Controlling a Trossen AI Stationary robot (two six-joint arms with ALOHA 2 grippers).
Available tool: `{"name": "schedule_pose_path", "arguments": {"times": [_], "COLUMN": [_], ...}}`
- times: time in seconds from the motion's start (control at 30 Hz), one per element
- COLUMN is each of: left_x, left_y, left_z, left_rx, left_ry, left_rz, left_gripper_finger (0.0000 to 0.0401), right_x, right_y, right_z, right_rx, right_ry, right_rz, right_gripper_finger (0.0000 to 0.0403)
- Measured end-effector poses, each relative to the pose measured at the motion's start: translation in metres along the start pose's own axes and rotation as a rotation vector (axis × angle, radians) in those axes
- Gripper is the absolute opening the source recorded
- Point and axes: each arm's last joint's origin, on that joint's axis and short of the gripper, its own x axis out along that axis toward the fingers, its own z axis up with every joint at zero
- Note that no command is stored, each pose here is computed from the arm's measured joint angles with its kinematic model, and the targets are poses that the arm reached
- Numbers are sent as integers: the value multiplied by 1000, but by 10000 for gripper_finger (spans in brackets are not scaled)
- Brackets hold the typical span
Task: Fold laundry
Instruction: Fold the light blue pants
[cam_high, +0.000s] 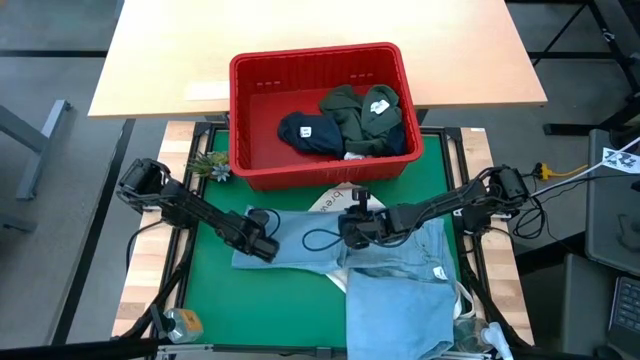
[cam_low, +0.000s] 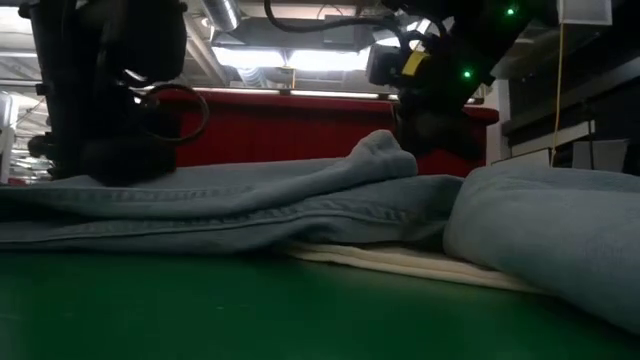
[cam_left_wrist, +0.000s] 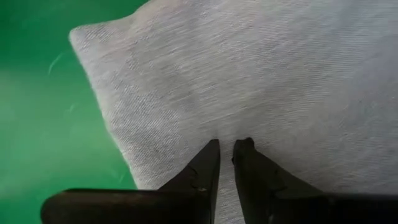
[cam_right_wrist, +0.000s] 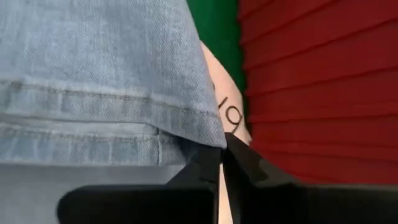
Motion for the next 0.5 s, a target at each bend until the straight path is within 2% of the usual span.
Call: {"name": "schedule_pose_path", "arguments": {"times": [0.07, 0.27, 0.4, 0.5], "left_x": [0, -2, -12, -22], "left_y": [2, 1, -7, -9], "left_z": [0, 0, 5, 9], "left_rx": [-34, -55, -59, -54], "left_ry": [5, 12, 8, -1], "left_rz": [19, 24, -16, 0], "left_gripper_finger": [40, 24, 12, 5], "right_x": [0, 0, -1, 0], "right_y": [1, 6, 7, 6], "right_z": [-1, -1, -2, -3], "right_rx": [-16, -17, -25, -28], "right_ry": [6, -9, -2, 5], "right_rz": [19, 203, 228, 229], "right_gripper_finger": [8, 34, 36, 38]}}
